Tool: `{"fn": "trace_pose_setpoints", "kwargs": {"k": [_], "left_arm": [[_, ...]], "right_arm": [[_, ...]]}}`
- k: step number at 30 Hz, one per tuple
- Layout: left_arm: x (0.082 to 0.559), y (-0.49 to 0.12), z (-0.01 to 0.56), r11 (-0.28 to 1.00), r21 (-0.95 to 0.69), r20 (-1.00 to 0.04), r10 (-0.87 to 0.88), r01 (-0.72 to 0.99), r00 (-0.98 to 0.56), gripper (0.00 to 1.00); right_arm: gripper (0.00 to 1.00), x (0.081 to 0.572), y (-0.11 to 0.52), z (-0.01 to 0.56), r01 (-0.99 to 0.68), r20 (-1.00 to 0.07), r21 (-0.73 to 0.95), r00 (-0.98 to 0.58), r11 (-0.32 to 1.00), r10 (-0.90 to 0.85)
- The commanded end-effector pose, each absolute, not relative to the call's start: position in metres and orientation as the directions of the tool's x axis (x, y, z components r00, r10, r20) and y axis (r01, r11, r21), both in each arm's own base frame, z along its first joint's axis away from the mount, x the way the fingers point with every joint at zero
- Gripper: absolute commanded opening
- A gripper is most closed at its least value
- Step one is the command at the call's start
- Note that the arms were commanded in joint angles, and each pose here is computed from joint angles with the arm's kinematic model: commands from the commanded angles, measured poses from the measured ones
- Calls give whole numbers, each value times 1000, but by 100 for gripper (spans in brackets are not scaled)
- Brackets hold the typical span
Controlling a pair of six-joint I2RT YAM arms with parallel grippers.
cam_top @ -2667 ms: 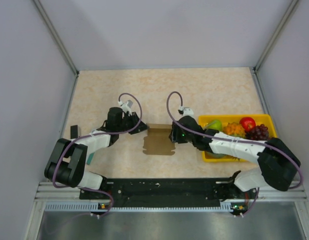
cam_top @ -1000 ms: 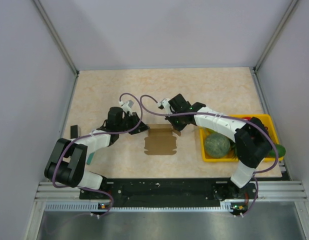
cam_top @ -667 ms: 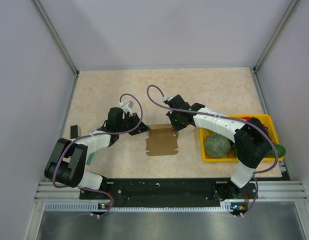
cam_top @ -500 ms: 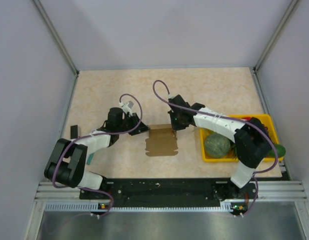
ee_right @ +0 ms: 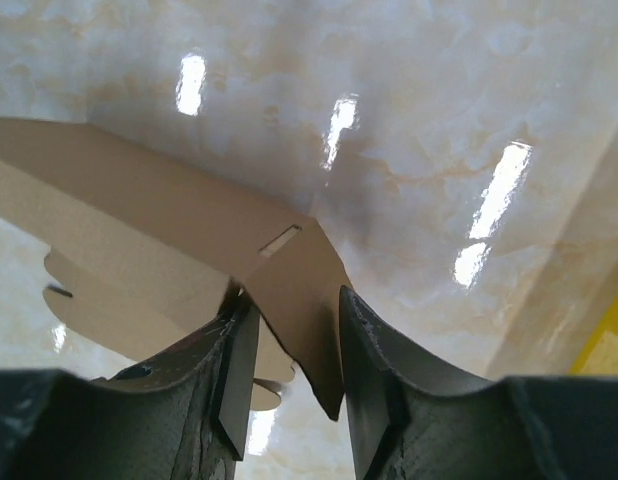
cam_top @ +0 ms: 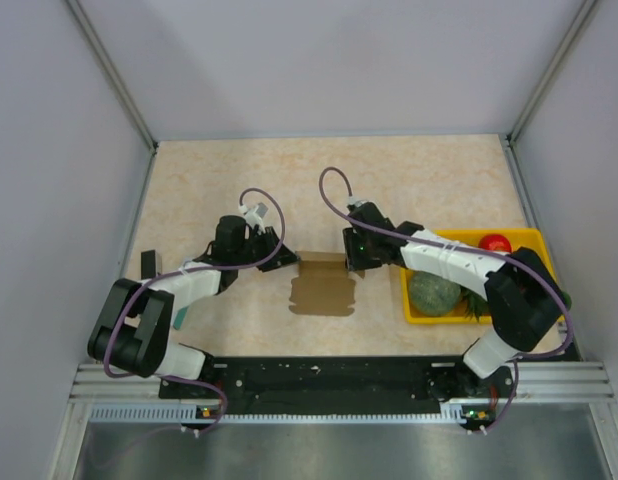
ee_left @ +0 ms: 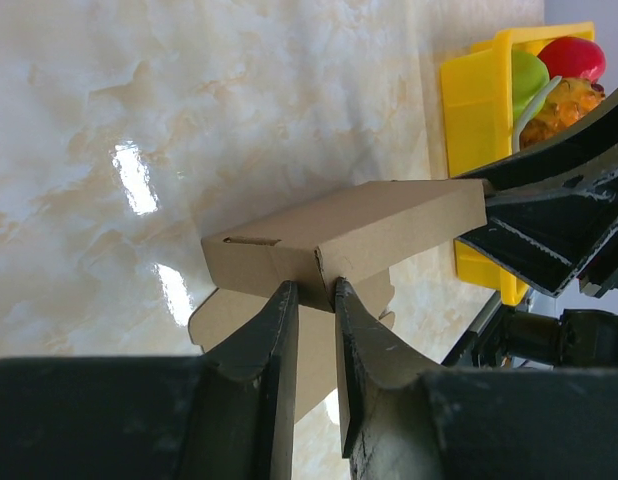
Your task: Fold the paper box
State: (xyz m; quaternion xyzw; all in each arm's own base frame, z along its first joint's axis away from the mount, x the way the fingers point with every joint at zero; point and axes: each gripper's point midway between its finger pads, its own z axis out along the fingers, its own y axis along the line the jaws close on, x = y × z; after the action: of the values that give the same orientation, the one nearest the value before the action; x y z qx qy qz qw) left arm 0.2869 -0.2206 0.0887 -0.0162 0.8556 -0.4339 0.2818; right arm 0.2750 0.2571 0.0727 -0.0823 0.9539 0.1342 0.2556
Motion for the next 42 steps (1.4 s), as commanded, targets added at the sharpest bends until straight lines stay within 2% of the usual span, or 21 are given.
{"fn": "trace_pose_setpoints", "kwargs": {"k": [1,10,15,16,17,19,20,22,23,24,29,34,38,42], "left_arm": [[279,-224,92,612,-751,-478,-244,249,-844,3],[279,-223,98,621,-736,-496,-226,269,-838,3],[278,-223,102,626,-725,-506,-199,289,-839,5],[278,-223,103,626,-723,-509,-195,293,-838,6],[279,-223,106,626,-720,-515,-193,299,-835,8],[278,-221,105,643,-704,-519,-175,302,-837,13],[279,-221,112,642,-697,-536,-169,320,-827,17],[277,-216,113,666,-670,-549,-147,328,-823,26],[283,-215,127,670,-644,-598,-137,371,-790,30],[279,-212,130,679,-633,-598,-124,372,-791,38],[289,-197,174,738,-542,-695,-124,402,-708,56],[305,-194,202,743,-534,-742,-181,404,-646,61],[334,-200,205,714,-580,-717,-220,391,-662,61],[368,-216,195,665,-606,-680,-148,437,-718,59]], "right_arm": [[38,278,275,100,-437,-634,241,-747,867,-200],[40,277,271,109,-509,-704,212,-672,834,-230],[34,285,264,112,-516,-728,148,-635,844,-261],[32,285,262,112,-519,-732,133,-626,844,-269],[24,287,259,112,-515,-735,116,-619,849,-275],[16,290,258,108,-528,-734,84,-606,845,-306],[8,292,259,108,-536,-740,77,-596,841,-312],[5,295,260,105,-556,-742,52,-577,829,-341],[0,296,259,101,-557,-736,42,-579,829,-352],[0,297,263,100,-569,-738,42,-572,821,-358],[0,299,272,95,-637,-755,30,-520,770,-400],[0,300,279,99,-686,-785,22,-462,727,-412],[0,300,282,94,-715,-781,3,-438,699,-445],[0,302,282,93,-722,-783,-10,-424,691,-455]]}}
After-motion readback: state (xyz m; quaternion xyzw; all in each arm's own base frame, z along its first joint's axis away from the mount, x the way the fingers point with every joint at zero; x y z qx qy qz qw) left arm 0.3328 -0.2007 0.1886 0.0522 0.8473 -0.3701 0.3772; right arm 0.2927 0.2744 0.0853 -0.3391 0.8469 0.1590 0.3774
